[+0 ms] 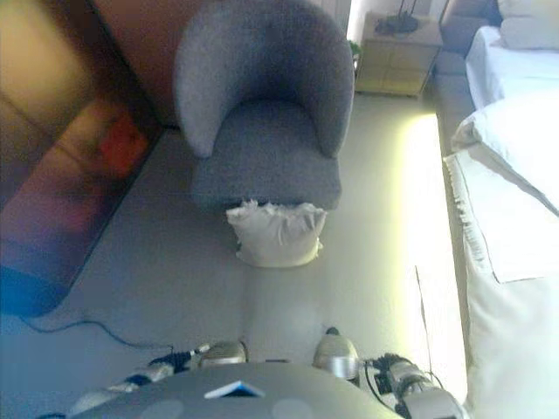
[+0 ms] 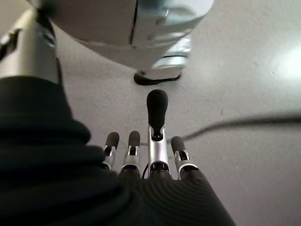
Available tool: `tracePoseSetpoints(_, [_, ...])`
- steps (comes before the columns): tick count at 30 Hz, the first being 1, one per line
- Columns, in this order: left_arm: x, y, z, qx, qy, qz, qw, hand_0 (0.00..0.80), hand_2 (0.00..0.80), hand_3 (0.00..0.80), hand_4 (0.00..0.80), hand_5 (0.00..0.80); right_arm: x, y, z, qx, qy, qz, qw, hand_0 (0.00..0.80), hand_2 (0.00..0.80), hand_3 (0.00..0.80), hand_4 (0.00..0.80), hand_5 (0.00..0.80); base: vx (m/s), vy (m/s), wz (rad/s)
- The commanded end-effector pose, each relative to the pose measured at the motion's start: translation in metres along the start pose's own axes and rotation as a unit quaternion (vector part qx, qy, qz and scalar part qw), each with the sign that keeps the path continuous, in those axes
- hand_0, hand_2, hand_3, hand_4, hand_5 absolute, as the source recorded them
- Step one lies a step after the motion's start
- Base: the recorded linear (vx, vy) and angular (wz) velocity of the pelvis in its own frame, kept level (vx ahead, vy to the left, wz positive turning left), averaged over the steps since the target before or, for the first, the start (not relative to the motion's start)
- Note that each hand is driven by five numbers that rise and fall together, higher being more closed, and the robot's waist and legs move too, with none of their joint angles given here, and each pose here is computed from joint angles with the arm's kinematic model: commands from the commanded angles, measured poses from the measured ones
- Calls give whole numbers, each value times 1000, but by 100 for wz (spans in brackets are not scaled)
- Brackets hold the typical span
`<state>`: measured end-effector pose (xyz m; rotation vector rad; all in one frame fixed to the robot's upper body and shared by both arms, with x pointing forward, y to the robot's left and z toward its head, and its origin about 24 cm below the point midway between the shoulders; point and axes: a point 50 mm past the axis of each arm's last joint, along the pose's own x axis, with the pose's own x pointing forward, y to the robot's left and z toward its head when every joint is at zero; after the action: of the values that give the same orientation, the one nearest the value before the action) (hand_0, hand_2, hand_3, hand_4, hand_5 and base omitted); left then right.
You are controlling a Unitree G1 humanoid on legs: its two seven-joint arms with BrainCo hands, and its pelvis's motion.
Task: Pick up the cushion and take it to the sofa
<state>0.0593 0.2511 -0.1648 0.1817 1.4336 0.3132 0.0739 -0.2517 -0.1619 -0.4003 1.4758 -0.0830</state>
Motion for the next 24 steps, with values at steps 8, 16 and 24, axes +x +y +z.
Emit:
tracePoseSetpoints(8, [-1,-16,-15,-19,10,-34,999,0,0,0,0,0,1,-7,-9,-8,13,-8,1000,0,0,0,0,0,311,45,-22])
tracePoseSetpoints(16, [-2,-17,-30,-46,39,-29,998,0,0,0,0,0,1,-1,-24,-14,53,-7,998,0,0,0,0,0,476,132,-24])
tracePoseSetpoints(24, [-1,-8,-25,-21,34,-24,999,0,0,0,0,0,1,4,-21,35,53,-1,998,0,0,0,0,0,480,266,-21])
